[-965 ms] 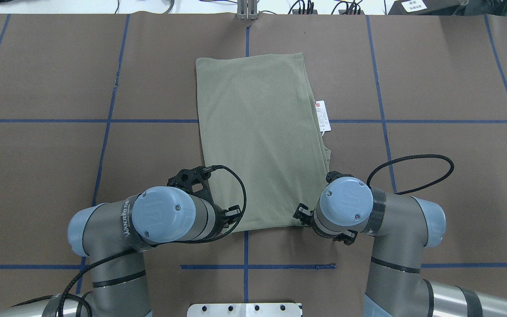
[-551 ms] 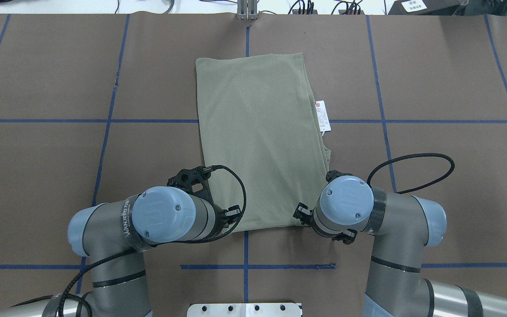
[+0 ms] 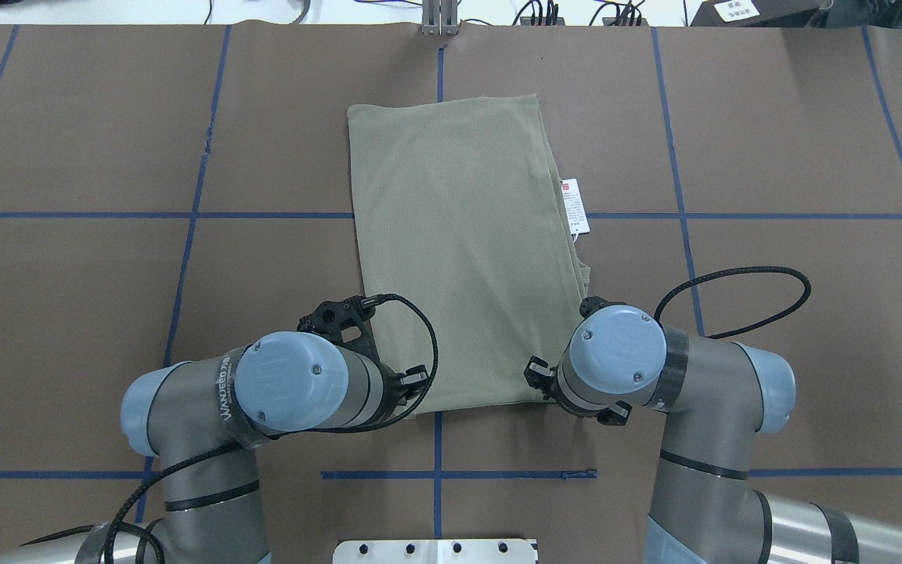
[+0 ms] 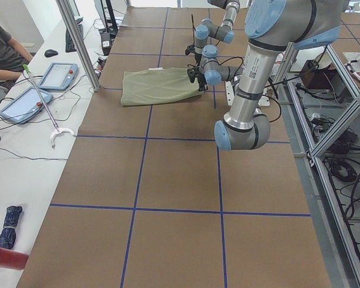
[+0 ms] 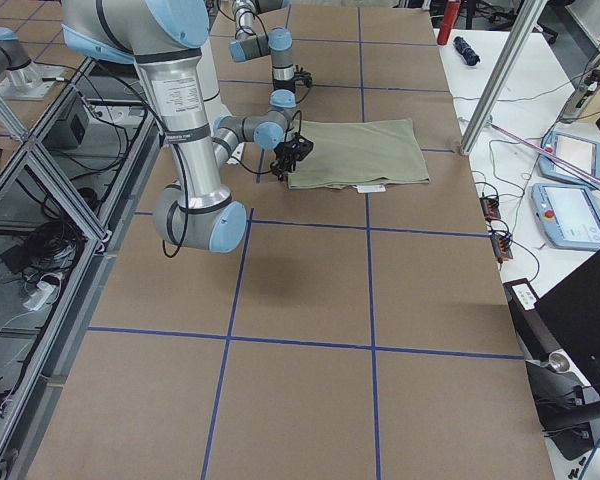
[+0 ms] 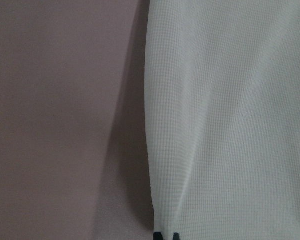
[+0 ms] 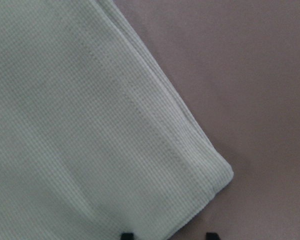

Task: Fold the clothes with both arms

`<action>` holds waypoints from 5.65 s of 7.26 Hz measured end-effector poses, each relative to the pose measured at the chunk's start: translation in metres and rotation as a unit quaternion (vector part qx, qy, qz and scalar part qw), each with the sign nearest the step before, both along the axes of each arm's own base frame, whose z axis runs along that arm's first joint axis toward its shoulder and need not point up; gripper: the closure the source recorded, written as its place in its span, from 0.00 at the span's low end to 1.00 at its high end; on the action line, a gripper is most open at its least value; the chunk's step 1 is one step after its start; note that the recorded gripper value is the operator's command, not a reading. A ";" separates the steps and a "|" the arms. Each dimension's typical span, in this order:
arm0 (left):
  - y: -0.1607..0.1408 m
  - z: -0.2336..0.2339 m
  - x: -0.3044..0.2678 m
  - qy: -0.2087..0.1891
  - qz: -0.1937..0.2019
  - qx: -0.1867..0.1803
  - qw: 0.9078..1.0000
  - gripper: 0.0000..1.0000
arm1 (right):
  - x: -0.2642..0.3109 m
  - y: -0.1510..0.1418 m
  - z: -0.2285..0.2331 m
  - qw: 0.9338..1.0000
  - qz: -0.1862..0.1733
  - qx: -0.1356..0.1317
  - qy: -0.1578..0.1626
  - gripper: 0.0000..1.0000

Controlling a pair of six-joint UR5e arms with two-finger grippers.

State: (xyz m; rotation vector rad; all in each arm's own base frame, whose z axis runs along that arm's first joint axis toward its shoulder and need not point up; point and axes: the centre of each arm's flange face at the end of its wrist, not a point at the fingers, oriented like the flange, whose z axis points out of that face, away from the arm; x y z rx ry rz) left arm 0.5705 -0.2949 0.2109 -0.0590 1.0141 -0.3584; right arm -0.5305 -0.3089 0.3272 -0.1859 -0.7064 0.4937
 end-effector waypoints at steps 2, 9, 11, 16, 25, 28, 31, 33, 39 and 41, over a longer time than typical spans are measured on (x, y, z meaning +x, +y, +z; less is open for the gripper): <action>0.000 -0.001 0.000 0.001 0.000 0.000 1.000 1.00 | 0.000 -0.001 -0.002 1.000 0.001 0.001 -0.002 1.00; 0.002 -0.006 -0.007 0.005 0.000 0.001 1.000 1.00 | 0.014 -0.014 -0.030 0.999 0.016 0.007 -0.031 1.00; 0.011 -0.015 -0.020 0.009 0.003 0.003 1.000 1.00 | 0.026 -0.006 -0.046 0.999 0.012 0.012 -0.050 1.00; 0.093 -0.036 -0.060 -0.012 0.065 -0.003 0.998 1.00 | 0.047 0.086 -0.080 0.994 -0.037 -0.006 -0.101 1.00; -0.129 -0.016 -0.070 -0.018 -0.060 0.061 0.996 1.00 | 0.031 -0.173 -0.093 0.986 0.116 0.064 -0.105 1.00; -0.180 0.000 -0.074 -0.033 -0.078 0.075 0.994 1.00 | 0.011 -0.246 -0.107 0.983 0.145 0.059 -0.094 1.00; -0.224 -0.001 -0.063 -0.049 -0.089 0.080 0.992 0.96 | 0.003 -0.268 -0.100 0.985 0.150 0.048 -0.077 1.00; -0.271 0.023 -0.063 -0.054 -0.110 0.084 0.989 0.00 | -0.008 -0.283 -0.097 0.985 0.150 0.044 -0.076 0.01; -0.372 0.067 -0.138 -0.103 -0.068 0.138 0.983 0.00 | 0.071 -0.352 -0.063 0.988 0.122 0.048 -0.078 0.00; -0.376 0.104 -0.236 -0.107 -0.006 0.206 0.973 0.00 | 0.180 -0.371 -0.017 0.991 0.036 0.117 -0.051 0.00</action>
